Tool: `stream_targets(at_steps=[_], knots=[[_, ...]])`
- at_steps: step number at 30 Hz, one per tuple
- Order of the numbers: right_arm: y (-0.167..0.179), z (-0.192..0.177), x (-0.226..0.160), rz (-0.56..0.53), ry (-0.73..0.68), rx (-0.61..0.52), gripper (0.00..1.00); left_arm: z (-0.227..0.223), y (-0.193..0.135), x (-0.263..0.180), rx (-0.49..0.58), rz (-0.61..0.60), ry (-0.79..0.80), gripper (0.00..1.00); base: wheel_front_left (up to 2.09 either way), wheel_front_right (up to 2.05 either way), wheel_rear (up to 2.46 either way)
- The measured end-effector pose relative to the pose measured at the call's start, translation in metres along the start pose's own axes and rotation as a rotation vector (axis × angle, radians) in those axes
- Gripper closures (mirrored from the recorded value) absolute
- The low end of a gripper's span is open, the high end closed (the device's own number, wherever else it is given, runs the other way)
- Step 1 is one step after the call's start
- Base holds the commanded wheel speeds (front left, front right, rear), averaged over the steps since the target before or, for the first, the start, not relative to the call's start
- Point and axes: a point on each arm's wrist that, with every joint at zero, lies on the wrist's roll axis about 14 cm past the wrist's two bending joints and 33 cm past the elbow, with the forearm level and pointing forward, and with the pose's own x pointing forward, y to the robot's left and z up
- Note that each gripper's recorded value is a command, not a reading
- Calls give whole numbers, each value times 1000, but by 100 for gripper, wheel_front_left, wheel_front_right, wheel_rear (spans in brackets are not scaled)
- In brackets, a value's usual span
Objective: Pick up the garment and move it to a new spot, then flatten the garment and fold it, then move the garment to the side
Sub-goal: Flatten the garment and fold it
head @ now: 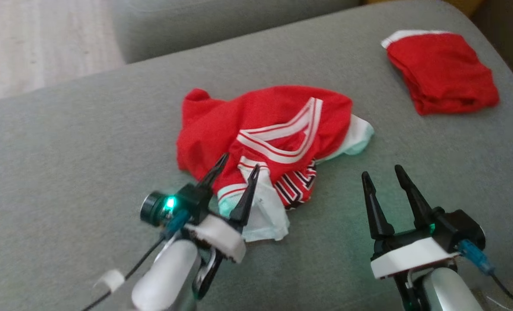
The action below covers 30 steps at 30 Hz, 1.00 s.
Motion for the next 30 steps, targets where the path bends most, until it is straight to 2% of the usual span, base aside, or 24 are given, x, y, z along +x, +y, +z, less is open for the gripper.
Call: stream_targets(at_steps=[4, 8, 14, 17, 20, 21, 22, 23, 30], knots=[[-9, -5, -2, -30, 21, -4, 0, -10, -13, 23, 6, -70, 71, 0, 0, 0, 0], [-18, -4, -1, -59, 23, -8, 0, -37, 1, 35, 65, -5, 178, 0, 0, 0, 0], [-27, -9, -4, -90, 41, -7, 0, -46, 14, 42, 92, 74, 189, 0, 0, 0, 0], [-27, -9, -3, -89, 38, -2, 0, -50, 17, 38, 45, 86, 213, 0, 0, 0, 0], [-25, -8, -2, -83, 34, -1, 0, -64, 1, 29, -48, 16, 282, 0, 0, 0, 0], [-25, -7, -2, -81, 32, -1, 0, -67, -6, 26, -71, -11, 297, 19, 0, 0, 0], [-24, -7, -2, -80, 30, 0, 0, -67, -13, 24, -92, -35, 301, 67, 0, 0, 0], [-24, -6, -2, -80, 29, 1, 0, -66, -18, 24, -111, -54, 300, 100, 0, 0, 0], [-28, -2, -10, -99, 17, 5, 0, -45, -49, 34, -145, -177, 243, 100, 0, 0, 0]])
